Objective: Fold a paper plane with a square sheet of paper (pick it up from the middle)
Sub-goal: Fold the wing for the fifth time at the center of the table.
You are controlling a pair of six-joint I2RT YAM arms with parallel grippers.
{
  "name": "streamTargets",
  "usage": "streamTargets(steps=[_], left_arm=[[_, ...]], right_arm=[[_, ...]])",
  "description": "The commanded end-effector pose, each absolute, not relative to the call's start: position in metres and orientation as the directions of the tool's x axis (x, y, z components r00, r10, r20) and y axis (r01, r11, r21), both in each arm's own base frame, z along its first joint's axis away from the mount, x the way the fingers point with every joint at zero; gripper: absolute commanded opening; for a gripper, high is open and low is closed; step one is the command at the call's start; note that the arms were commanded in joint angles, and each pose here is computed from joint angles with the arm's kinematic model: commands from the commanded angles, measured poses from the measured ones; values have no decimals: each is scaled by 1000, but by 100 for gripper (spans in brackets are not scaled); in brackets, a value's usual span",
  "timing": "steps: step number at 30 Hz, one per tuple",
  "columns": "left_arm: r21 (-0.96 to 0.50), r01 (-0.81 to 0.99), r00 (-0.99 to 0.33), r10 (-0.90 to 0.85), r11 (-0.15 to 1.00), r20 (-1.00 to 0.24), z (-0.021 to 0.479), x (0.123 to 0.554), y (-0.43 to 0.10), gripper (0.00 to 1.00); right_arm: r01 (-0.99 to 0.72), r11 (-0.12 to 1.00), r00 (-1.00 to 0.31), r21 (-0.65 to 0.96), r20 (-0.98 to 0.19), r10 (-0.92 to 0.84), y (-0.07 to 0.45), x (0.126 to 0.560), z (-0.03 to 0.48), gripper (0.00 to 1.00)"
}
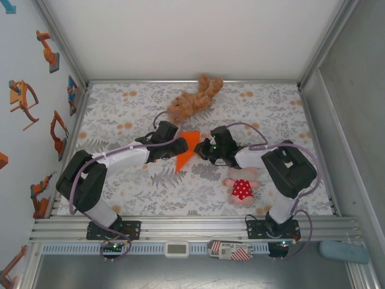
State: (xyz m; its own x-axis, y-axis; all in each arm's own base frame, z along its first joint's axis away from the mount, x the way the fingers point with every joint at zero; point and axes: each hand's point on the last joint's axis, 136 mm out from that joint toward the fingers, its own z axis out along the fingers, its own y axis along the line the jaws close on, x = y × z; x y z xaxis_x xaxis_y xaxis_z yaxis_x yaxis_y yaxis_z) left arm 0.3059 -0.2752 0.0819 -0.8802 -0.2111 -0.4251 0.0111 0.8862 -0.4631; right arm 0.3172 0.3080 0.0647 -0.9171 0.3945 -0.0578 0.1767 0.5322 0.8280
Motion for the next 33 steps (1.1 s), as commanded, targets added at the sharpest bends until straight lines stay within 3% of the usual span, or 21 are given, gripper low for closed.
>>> streamTargets(steps=[1,11,14,19,33], left_arm=[[-419,202,-833,-70,885,-549,92,300,-292,57],[-284,536,-650,174,795,-740,98,277,-331,62],[-153,611,-541,268,777,-798,94,273,-339,62],[-22,677,-448,389,735,-805,83,272,-355,60],[101,796,-294,528,596,-797,57,265,-380,48]], right_arm=[[217,556,-890,802,-71,450,282,321,68,0],[350,535,-843,769,9,538,245,320,74,0],[371,516,-834,772,33,550,240,320,77,0],[396,504,-830,767,64,554,238,321,83,0],[444,516,-839,732,138,526,240,318,76,0]])
